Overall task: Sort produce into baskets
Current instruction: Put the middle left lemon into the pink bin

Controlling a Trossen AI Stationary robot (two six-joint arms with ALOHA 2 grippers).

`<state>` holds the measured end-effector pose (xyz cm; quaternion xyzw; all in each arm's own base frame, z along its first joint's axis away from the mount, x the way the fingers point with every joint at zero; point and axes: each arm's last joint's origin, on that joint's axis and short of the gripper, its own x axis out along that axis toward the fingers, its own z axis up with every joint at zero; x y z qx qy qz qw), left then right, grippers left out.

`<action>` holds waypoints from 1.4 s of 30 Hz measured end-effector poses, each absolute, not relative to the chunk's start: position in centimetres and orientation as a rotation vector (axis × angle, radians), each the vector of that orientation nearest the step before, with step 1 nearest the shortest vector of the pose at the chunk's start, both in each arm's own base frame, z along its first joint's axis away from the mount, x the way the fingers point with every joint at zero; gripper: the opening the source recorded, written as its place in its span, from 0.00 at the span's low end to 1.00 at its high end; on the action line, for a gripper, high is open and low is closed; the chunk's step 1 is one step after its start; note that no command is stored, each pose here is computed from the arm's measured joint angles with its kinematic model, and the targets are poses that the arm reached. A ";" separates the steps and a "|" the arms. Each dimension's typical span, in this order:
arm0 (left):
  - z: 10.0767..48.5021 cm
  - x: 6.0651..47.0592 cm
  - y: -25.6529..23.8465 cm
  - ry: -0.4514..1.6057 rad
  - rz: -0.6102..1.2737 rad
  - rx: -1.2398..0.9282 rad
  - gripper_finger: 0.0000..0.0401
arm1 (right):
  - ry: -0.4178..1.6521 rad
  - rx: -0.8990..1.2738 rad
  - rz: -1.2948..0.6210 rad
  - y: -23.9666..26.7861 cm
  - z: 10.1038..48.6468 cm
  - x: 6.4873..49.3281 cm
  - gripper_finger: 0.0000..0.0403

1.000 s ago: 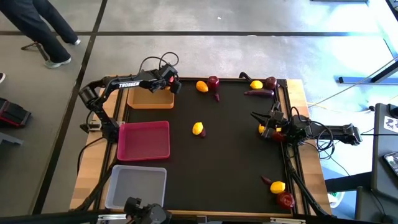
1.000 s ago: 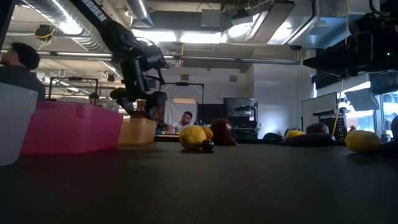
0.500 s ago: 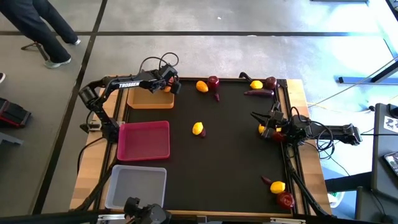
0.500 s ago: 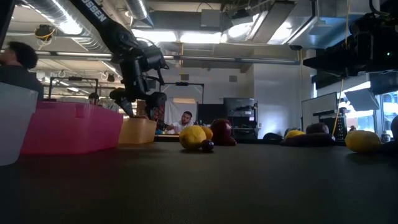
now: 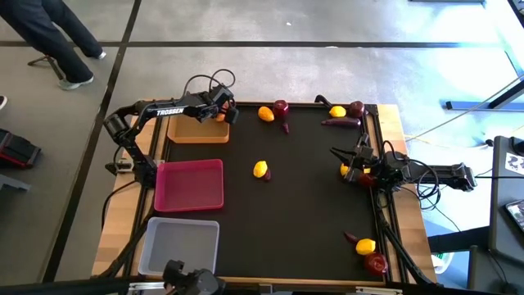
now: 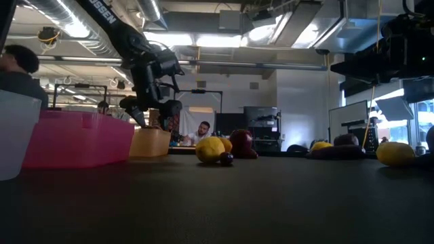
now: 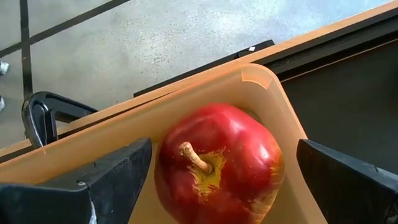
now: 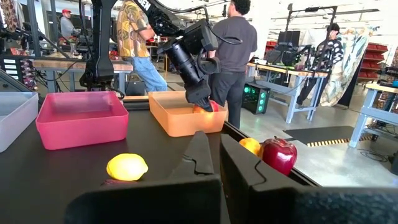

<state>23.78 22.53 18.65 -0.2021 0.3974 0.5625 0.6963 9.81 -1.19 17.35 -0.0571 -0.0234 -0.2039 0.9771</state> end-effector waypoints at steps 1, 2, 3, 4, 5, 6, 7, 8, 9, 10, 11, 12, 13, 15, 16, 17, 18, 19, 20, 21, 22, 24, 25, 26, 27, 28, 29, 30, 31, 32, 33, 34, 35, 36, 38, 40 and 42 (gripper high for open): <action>18.7 23.8 22.5 0.893 1.250 -0.443 0.98 | -0.047 -0.115 -0.411 -1.2 17.4 9.8 0.00; 18.7 23.7 22.5 0.900 1.247 -0.439 0.98 | -0.047 -0.115 -0.411 -1.2 17.3 9.8 0.00; 18.9 23.6 22.4 0.904 1.245 -0.437 0.98 | -0.047 -0.115 -0.411 -1.2 17.4 9.8 0.00; 19.1 23.5 22.3 0.900 1.244 -0.435 0.98 | -0.047 -0.115 -0.411 -1.2 17.4 9.8 0.00; 19.4 23.4 22.3 0.891 1.244 -0.434 0.98 | -0.047 -0.115 -0.411 -1.2 17.4 9.8 0.00; 19.7 23.4 22.2 0.883 1.245 -0.434 0.98 | -0.047 -0.115 -0.411 -1.2 17.3 9.8 0.00; 20.0 23.3 22.1 0.873 1.244 -0.432 0.98 | -0.047 -0.115 -0.411 -1.2 17.3 9.8 0.00; 20.4 23.2 22.0 0.864 1.242 -0.428 0.98 | -0.047 -0.115 -0.411 -1.2 17.4 9.8 0.00; 20.7 23.1 21.9 0.854 1.240 -0.425 0.98 | -0.047 -0.115 -0.411 -1.2 17.4 9.8 0.00; 21.2 23.1 21.8 0.841 1.238 -0.422 0.98 | -0.047 -0.115 -0.411 -1.2 17.4 9.8 0.00; 21.7 23.1 21.6 0.821 1.236 -0.418 0.98 | -0.048 -0.115 -0.411 -1.2 17.4 9.8 0.00; 22.2 23.1 21.4 0.802 1.230 -0.412 0.98 | -0.048 -0.115 -0.411 -1.2 17.4 9.8 0.00; 22.7 23.2 21.1 0.788 1.218 -0.400 0.98 | -0.047 -0.115 -0.411 -1.2 17.4 9.8 0.00; 23.4 23.3 20.5 0.766 1.194 -0.381 0.98 | -0.048 -0.115 -0.411 -1.2 17.4 9.8 0.00; 23.8 23.4 20.2 0.757 1.182 -0.373 0.98 | -0.047 -0.115 -0.411 -1.2 17.4 9.8 0.00; 24.1 23.6 19.8 0.741 1.172 -0.367 0.98 | -0.048 -0.115 -0.411 -1.2 17.4 9.8 0.00; 24.4 23.7 19.5 0.724 1.161 -0.361 0.98 | -0.048 -0.115 -0.411 -1.2 17.4 9.8 0.00; 24.7 24.0 19.2 0.706 1.148 -0.355 0.98 | -0.048 -0.115 -0.411 -1.2 17.4 9.8 0.00; 25.0 24.2 18.9 0.685 1.135 -0.348 0.98 | -0.048 -0.115 -0.411 -1.2 17.4 9.8 0.00; 25.2 24.6 18.6 0.665 1.121 -0.342 0.98 | -0.048 -0.115 -0.411 -1.2 17.4 9.8 0.00; 25.3 24.9 18.3 0.646 1.100 -0.339 0.98 | -0.048 -0.115 -0.411 -1.2 17.4 9.8 0.00; 25.6 25.7 17.7 0.607 1.038 -0.346 0.98 | -0.049 -0.114 -0.411 -1.2 17.4 9.8 0.00; 25.7 26.1 17.4 0.585 1.005 -0.352 0.98 | -0.049 -0.110 -0.411 -1.2 17.4 9.8 0.00; 25.9 26.5 17.1 0.562 0.973 -0.359 0.98 | -0.051 -0.104 -0.410 -1.2 17.4 9.8 0.00; 26.0 26.9 16.8 0.542 0.943 -0.363 0.98 | -0.051 -0.100 -0.411 -1.2 17.4 9.8 0.00; 26.1 27.3 16.5 0.523 0.918 -0.365 0.98 | -0.052 -0.099 -0.410 -1.2 17.4 9.8 0.00; 26.2 27.6 16.2 0.507 0.891 -0.370 0.98 | -0.052 -0.100 -0.411 -1.2 17.4 9.8 0.00; 26.3 28.0 15.8 0.493 0.863 -0.374 0.98 | -0.052 -0.099 -0.411 -1.2 17.4 9.8 0.00; 26.4 28.3 15.4 0.479 0.831 -0.380 0.98 | -0.052 -0.099 -0.410 -1.2 17.4 9.8 0.00; 26.5 28.6 14.9 0.469 0.807 -0.389 0.98 | -0.051 -0.100 -0.411 -1.2 17.4 9.8 0.00; 26.5 28.9 14.5 0.466 0.785 -0.396 0.98 | -0.051 -0.100 -0.411 -1.2 17.4 9.8 0.00; 26.5 29.1 14.0 0.469 0.765 -0.399 0.98 | -0.051 -0.100 -0.411 -1.2 17.4 9.8 0.00; 26.4 29.4 13.4 0.474 0.744 -0.398 0.98 | -0.051 -0.100 -0.410 -1.2 17.4 9.8 0.00; 26.4 29.6 12.9 0.476 0.725 -0.399 0.98 | -0.051 -0.100 -0.411 -1.2 17.4 9.8 0.00; 26.4 30.1 11.9 0.479 0.686 -0.404 0.98 | -0.051 -0.100 -0.411 -1.2 17.4 9.8 0.00; 26.4 30.5 10.8 0.485 0.644 -0.414 0.98 | -0.051 -0.100 -0.410 -1.2 17.4 9.8 0.00; 26.3 30.8 9.7 0.492 0.607 -0.432 0.98 | -0.051 -0.100 -0.410 -1.2 17.4 9.8 0.00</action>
